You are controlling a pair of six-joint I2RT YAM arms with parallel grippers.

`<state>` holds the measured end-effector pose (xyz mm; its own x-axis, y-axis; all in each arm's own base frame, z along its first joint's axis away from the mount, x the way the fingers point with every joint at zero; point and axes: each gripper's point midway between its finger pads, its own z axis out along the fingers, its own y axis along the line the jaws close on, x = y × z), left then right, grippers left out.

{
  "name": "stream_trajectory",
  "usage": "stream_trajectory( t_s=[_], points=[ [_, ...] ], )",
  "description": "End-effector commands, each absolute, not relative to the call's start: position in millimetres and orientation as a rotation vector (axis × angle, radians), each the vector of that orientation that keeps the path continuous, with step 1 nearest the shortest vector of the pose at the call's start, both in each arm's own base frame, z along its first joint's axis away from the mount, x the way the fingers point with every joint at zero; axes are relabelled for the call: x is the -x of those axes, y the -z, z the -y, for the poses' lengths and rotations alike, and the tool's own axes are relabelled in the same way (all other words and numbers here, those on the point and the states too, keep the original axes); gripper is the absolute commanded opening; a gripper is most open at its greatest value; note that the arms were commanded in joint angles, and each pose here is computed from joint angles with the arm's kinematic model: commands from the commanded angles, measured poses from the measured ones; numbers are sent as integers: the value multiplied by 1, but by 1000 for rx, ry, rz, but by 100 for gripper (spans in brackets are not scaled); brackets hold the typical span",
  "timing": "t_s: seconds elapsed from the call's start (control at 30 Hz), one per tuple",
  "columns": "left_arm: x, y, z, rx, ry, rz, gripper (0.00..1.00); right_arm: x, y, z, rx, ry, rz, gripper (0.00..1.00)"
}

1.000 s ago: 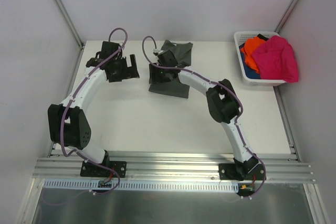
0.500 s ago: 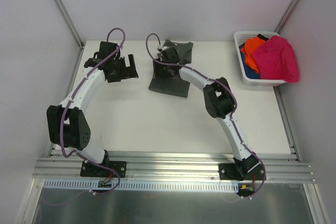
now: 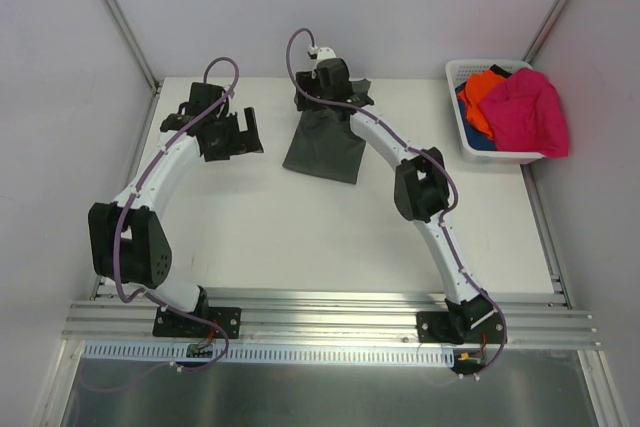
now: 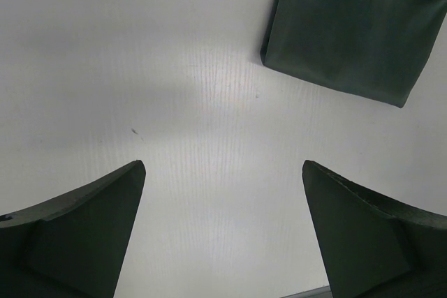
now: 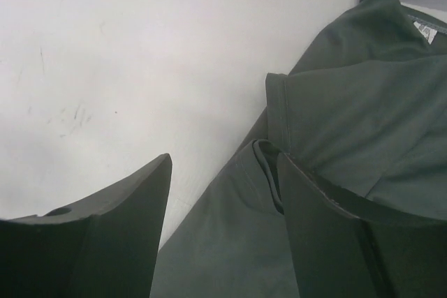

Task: Fold and stack the t-shirts
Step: Fold the tshirt

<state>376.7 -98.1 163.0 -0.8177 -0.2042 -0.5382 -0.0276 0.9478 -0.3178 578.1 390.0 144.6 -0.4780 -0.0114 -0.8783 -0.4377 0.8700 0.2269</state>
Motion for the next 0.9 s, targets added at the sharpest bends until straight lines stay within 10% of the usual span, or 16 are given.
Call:
stream_trajectory(
  t_s=[0.0, 0.87],
  points=[
    [-371, -181, 101, 163, 442, -2461, 97, -572, -183, -386, 320, -514, -1974, 66],
    [-380, -194, 96, 186, 448, -2424, 98, -385, -45, -376, 353, -724, -2649, 64]
  ],
)
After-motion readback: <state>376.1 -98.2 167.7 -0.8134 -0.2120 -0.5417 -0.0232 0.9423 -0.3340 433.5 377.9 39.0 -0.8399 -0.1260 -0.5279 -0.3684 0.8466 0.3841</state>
